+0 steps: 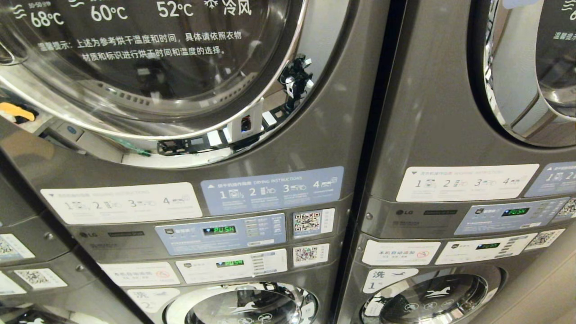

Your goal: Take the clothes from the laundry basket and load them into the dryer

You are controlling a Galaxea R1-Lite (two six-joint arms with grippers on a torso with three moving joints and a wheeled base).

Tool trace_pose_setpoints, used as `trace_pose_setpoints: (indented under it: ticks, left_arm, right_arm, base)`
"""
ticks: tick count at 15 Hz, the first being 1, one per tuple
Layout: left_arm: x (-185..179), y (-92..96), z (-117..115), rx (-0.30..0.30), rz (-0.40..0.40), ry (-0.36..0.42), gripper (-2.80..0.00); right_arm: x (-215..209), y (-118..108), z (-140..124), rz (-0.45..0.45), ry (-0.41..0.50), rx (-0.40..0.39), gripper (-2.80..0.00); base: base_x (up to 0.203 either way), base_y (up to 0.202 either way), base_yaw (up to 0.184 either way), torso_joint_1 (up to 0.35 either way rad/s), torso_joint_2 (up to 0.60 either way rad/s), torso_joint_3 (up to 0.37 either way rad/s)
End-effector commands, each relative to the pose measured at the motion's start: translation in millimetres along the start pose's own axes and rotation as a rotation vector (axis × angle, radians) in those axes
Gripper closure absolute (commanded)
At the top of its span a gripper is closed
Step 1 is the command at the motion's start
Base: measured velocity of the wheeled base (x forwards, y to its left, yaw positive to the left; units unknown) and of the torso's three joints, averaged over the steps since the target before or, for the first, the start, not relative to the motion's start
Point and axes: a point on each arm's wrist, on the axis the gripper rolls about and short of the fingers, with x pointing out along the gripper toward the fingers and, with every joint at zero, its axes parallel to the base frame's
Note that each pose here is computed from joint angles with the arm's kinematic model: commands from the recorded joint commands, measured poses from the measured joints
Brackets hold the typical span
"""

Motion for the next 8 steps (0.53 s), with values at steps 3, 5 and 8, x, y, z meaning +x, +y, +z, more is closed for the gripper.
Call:
trace_pose_setpoints:
  ticks: [3,5,8]
  left_arm:
    - [0.1,0.0,-0.4,0.0,0.0,0.001,0.0]
    - [0.1,0.0,-0.4,0.0,0.0,0.001,0.0]
    - [0.1,0.0,-0.4,0.0,0.0,0.001,0.0]
  right_arm:
    - [0.0,0.0,0.0,0.0,0.0,-0.001,0.0]
    - [-0.2,0.0,0.2,0.002,0.002,-0.009,0.0]
    - [-0.1,0.1,0.0,0.005,0.002,-0.018,0.0]
  base:
    - [0.0,0.0,0.0,0.0,0.0,0.0]
    - [0.0,0.0,0.0,0.0,0.0,0.0]
    - [0.0,0.0,0.0,0.0,0.0,0.0]
